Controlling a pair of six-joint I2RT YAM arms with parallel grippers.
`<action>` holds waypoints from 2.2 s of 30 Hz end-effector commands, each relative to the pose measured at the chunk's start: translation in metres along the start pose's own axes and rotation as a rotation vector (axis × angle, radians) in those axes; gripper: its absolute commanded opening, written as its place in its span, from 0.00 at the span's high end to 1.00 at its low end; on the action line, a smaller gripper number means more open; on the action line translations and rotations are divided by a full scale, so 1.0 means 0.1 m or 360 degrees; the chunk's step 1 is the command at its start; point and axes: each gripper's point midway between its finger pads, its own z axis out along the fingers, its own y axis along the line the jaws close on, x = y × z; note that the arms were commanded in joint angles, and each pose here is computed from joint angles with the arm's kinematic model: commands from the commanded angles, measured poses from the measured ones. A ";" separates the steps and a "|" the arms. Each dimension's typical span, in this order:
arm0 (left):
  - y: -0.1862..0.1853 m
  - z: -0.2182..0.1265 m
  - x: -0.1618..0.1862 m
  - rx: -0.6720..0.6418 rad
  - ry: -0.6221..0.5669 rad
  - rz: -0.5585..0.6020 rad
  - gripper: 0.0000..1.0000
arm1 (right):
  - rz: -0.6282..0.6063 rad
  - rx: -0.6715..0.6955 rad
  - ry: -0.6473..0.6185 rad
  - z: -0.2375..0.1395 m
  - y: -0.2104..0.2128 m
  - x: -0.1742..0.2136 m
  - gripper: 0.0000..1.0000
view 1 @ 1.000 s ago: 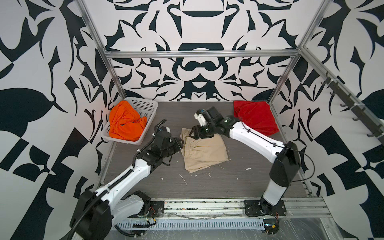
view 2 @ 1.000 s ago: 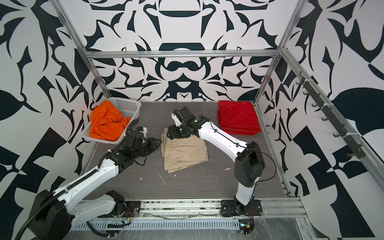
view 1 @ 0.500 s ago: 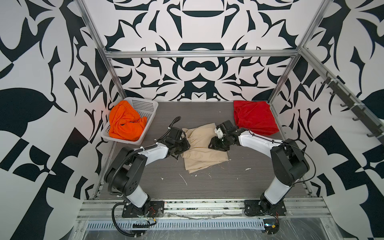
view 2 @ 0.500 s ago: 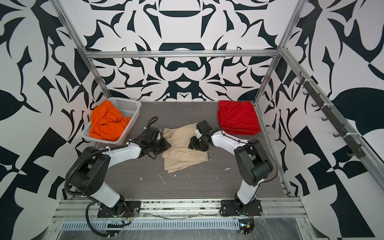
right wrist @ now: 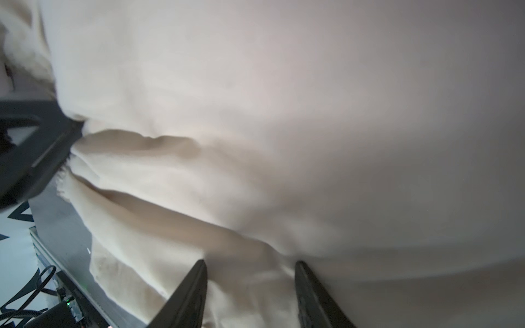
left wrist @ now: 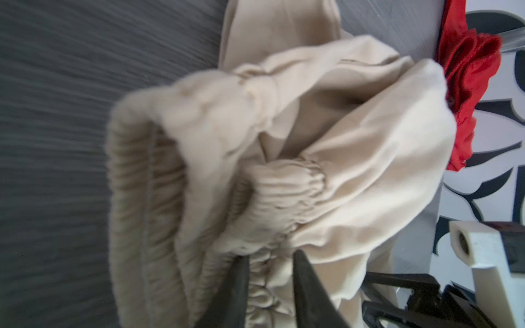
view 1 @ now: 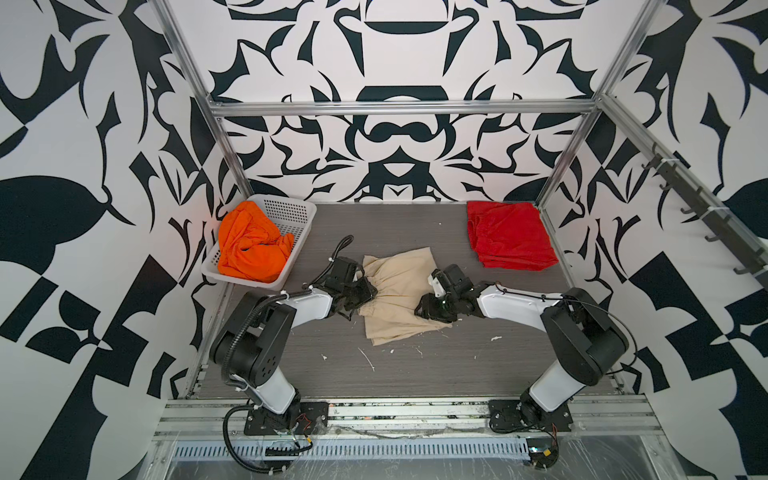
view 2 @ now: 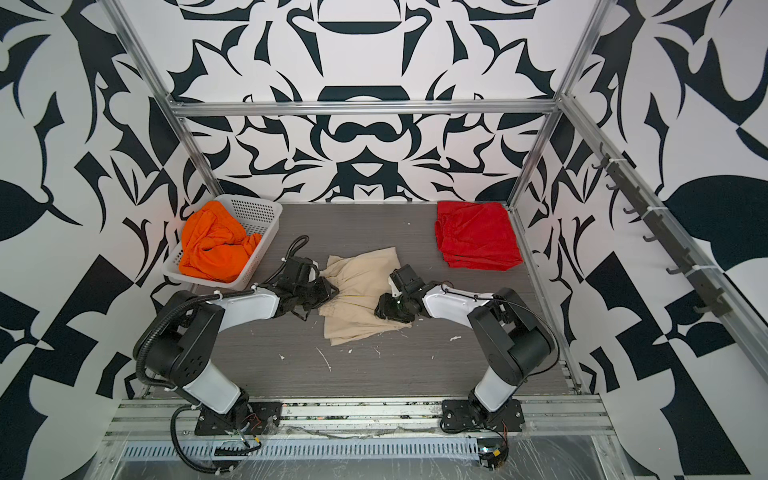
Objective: Fold and stack the shorts
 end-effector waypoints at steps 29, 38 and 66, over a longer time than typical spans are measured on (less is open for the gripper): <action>-1.39 0.38 1.79 0.0206 0.0581 0.2414 0.23 | 0.0508 -0.0356 -0.0292 -1.37 -0.71 -0.42 0.39; -1.09 0.59 1.76 0.0024 0.0514 0.2491 0.26 | 0.0578 -0.0373 -0.0241 -1.27 -0.75 -0.40 0.36; -1.68 0.08 1.68 0.0507 0.0000 0.2294 0.80 | 0.0673 -0.0737 0.0125 -0.45 -0.31 -0.61 0.33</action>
